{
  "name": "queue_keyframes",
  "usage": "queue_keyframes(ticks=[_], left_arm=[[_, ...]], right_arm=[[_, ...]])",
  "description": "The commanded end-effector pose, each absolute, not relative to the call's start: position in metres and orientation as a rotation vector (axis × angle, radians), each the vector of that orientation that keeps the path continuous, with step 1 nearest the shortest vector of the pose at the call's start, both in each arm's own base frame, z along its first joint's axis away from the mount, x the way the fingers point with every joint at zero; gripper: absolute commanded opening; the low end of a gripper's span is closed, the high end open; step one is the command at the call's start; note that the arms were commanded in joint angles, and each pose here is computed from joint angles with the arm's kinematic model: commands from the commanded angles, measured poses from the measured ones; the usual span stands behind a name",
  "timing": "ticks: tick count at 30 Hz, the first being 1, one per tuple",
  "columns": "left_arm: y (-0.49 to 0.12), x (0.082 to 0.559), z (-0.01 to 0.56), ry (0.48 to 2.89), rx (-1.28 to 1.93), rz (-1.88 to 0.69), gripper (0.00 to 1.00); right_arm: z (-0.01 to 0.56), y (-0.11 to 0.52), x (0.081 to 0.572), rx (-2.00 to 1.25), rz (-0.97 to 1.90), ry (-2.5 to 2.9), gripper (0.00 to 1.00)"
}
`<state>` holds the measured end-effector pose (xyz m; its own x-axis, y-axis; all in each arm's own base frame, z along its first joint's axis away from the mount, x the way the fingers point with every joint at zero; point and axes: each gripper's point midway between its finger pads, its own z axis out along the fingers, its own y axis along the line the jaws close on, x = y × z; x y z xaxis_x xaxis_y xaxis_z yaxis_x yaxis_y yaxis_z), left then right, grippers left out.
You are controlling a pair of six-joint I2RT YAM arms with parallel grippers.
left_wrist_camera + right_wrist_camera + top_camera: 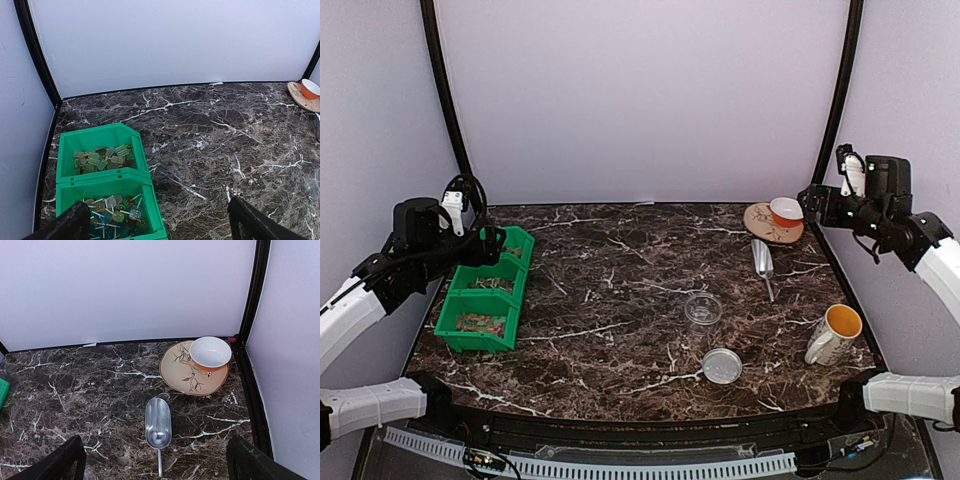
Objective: Pack the candies
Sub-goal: Move the storage box to the center of the board.
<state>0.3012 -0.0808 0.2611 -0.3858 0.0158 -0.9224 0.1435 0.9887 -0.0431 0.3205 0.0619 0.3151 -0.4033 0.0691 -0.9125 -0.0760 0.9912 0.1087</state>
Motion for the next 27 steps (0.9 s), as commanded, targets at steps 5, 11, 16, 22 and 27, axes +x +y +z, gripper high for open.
queue_keyframes(ticks=[5, 11, 16, 22, 27], left_arm=[[-0.046, 0.312, 0.254, 1.998, -0.113, -0.072, 0.99], [-0.018, 0.312, 0.243, 2.045, -0.329, -0.061, 0.99], [-0.011, 0.308, 0.224, 2.121, -0.499, -0.092, 0.99], [-0.003, 0.301, 0.191, 2.178, -0.727, -0.092, 0.99], [0.003, 0.294, 0.169, 2.194, -0.922, -0.082, 0.99]], right_arm=[[0.337, 0.061, 0.345, 0.144, 0.250, 1.881, 0.98], [0.321, 0.084, 0.359, 0.073, 0.385, 1.846, 0.98], [0.290, 0.088, 0.372, 0.051, 0.368, 1.896, 0.98], [0.248, 0.090, 0.382, 0.036, 0.339, 1.996, 0.98], [0.230, 0.100, 0.380, 0.007, 0.381, 2.016, 0.98]])
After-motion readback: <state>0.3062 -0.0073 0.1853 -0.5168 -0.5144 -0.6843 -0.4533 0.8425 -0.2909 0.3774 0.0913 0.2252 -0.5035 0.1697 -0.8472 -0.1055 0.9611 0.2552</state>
